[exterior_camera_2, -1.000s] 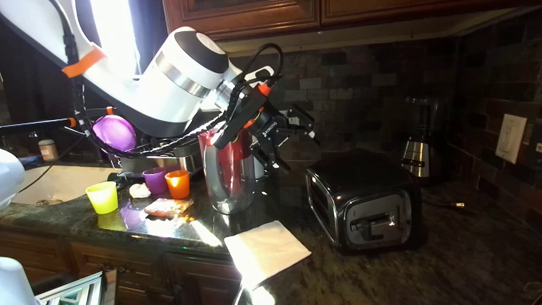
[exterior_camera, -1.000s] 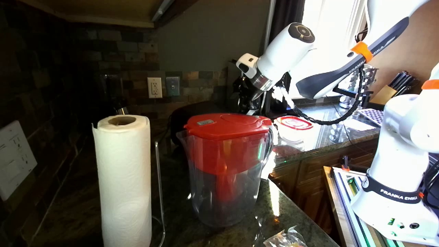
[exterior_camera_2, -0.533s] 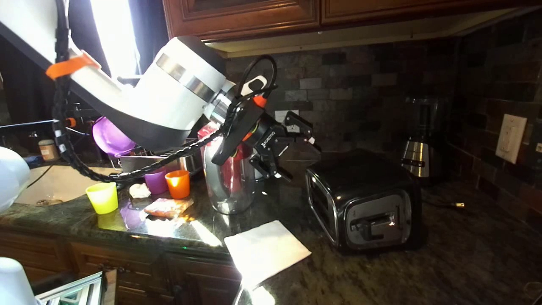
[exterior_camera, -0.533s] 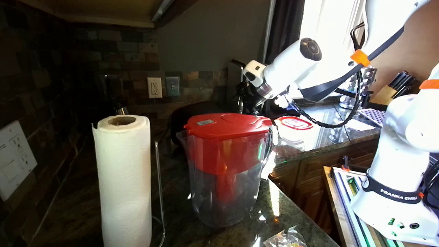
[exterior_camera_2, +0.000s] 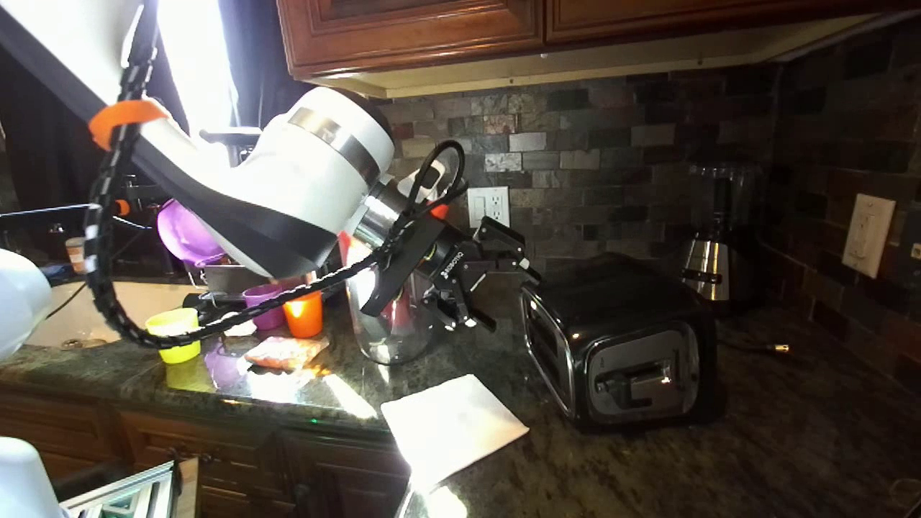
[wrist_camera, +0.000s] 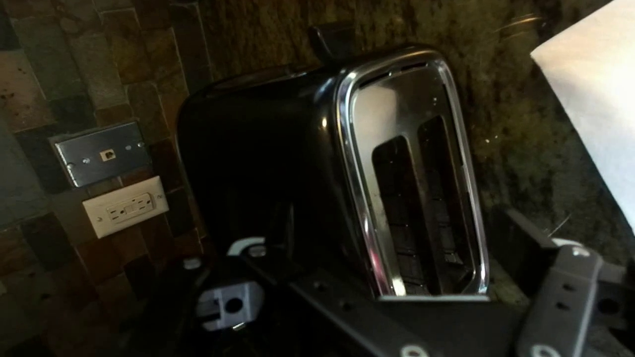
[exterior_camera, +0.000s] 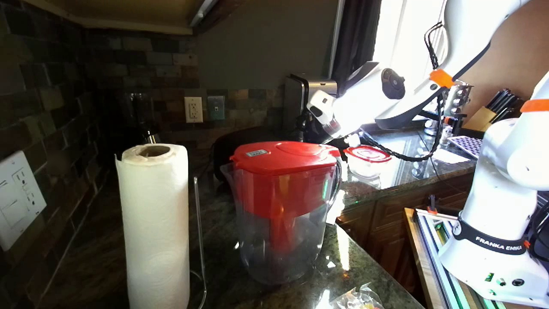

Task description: Make the toaster stand upright

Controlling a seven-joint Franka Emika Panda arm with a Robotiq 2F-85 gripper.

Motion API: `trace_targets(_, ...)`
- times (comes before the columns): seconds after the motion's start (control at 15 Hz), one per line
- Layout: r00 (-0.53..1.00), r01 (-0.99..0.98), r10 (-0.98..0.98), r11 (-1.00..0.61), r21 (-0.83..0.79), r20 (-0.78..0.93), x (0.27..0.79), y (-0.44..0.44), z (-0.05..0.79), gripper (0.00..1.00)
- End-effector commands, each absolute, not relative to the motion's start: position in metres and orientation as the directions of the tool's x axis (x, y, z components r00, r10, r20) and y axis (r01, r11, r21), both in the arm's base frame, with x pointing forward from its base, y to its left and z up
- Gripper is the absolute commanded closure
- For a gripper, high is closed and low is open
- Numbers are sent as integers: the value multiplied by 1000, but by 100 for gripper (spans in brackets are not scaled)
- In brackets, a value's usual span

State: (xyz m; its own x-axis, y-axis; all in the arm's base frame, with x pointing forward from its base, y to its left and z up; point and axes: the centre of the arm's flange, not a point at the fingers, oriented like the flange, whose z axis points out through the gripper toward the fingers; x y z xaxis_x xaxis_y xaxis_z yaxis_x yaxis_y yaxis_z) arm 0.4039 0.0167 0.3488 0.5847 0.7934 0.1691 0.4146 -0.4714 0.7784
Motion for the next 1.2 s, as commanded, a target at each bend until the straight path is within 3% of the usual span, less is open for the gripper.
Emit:
trace_targets(0.0, 573, 372, 793, -478, 796, 209, 408, 20, 320, 0)
trace_targets(1.13, 532, 344, 820, -438, 830, 212, 434, 24, 327, 0)
